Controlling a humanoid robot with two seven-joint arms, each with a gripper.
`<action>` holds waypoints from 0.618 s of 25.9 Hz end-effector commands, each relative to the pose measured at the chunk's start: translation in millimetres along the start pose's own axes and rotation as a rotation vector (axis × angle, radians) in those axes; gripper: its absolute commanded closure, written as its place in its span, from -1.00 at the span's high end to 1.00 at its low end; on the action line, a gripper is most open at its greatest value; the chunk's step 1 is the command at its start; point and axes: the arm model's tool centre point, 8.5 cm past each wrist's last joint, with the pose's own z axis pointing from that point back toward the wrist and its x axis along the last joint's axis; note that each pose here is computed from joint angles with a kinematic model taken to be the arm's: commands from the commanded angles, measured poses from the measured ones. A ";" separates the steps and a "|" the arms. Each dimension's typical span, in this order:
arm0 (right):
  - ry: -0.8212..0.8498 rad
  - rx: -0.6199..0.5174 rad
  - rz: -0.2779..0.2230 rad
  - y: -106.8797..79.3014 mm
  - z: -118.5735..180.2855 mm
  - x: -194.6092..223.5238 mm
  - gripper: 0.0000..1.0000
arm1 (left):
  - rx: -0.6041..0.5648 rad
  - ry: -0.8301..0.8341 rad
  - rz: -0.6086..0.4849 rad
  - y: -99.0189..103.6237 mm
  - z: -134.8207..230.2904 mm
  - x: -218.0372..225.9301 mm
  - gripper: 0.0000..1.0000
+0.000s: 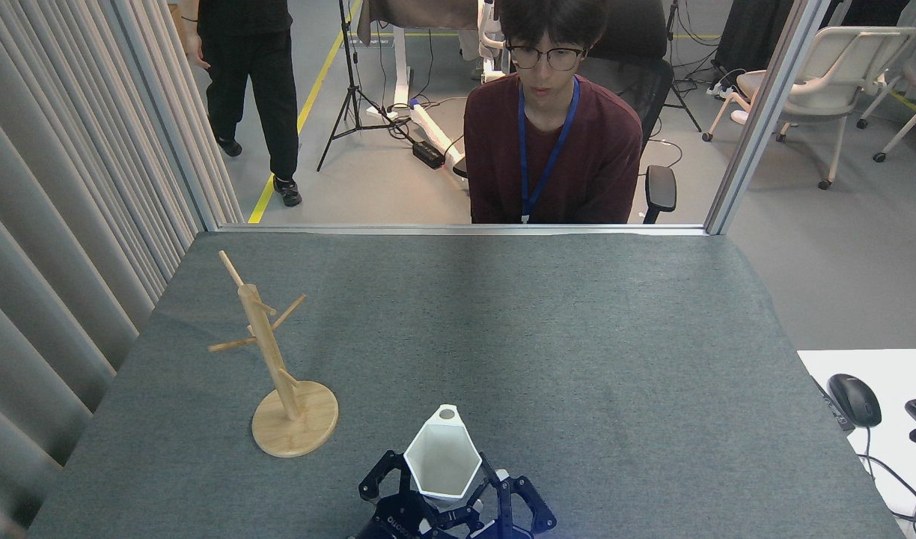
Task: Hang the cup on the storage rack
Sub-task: 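Grasp the cup with the left gripper and release the right gripper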
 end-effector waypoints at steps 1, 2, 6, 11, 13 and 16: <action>-0.002 -0.002 -0.003 -0.3 -0.3 0.8 0.28 | -0.009 -0.001 -0.005 1.6 -0.2 -0.9 -0.11; -0.002 -0.005 -0.002 -0.7 -0.8 0.6 0.33 | -0.009 -0.001 -0.007 1.5 -0.2 -0.9 -0.27; 0.004 -0.008 -0.002 -1.7 -0.8 -1.9 0.69 | -0.009 -0.002 -0.005 1.6 -0.2 -0.8 -0.35; 0.015 -0.227 -0.075 -40.0 -4.1 -7.6 0.98 | -0.015 -0.004 -0.005 -0.3 0.0 0.2 -0.34; 0.007 -0.310 -0.157 -61.8 -4.3 -12.8 0.98 | -0.015 -0.004 -0.007 -0.3 0.0 0.2 -0.34; 0.050 -0.424 -0.284 -87.2 -6.0 -28.7 0.98 | -0.019 -0.002 -0.010 -0.8 0.5 -0.8 -0.34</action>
